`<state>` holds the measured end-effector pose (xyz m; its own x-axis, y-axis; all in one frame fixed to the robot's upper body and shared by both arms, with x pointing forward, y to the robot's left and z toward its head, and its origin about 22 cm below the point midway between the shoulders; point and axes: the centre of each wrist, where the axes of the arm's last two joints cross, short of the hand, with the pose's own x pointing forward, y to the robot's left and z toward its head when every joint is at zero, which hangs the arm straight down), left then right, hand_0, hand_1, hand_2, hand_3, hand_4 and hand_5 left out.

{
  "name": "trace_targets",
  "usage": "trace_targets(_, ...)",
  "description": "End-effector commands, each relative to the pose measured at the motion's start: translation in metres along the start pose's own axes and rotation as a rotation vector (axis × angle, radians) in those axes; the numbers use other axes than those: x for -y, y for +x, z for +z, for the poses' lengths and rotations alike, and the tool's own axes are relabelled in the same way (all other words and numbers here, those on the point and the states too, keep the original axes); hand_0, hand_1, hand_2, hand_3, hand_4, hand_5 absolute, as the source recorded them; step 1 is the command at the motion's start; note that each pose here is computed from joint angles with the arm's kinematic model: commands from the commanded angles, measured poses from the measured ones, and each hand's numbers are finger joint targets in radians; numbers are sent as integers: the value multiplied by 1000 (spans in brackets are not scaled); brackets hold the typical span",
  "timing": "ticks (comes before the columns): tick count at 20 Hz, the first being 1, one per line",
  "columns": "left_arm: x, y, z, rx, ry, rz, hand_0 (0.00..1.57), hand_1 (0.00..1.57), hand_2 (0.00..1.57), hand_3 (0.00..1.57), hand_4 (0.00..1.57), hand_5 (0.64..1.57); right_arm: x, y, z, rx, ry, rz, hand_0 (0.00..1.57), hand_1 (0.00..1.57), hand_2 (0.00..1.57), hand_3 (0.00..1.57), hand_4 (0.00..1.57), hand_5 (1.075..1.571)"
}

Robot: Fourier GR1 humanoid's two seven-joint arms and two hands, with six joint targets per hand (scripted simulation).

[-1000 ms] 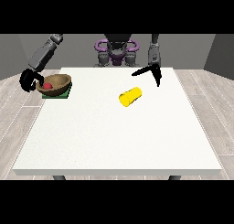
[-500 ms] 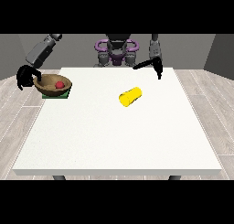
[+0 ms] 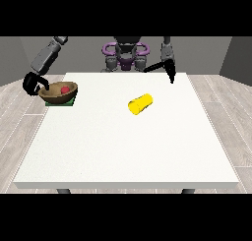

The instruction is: Pick the cup and pour the ball into the bowl, then pick the bowl and place it on the pad

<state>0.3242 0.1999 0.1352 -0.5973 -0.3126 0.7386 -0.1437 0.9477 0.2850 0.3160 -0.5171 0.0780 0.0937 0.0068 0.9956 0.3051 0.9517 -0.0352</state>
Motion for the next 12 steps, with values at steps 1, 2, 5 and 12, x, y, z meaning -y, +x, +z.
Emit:
trace_targets(1,-13,15,-2,60,11,3,0,0,0,0,0,1565,44,36,13,8,-141,66,1571,1571,1486,1146,0,1554)
trace_targets(2,-4,17,4,61,22,-9,0,0,0,0,0,1565,37,30,11,7,-112,85,1103,1103,1045,872,0,1539)
trace_targets(5,-8,20,1,72,32,2,0,0,0,0,0,1565,39,45,9,46,-146,117,181,181,475,428,0,1489)
trace_targets(12,-4,23,11,18,17,14,0,0,0,0,0,1568,40,66,5,11,-136,124,0,0,357,259,0,1489)
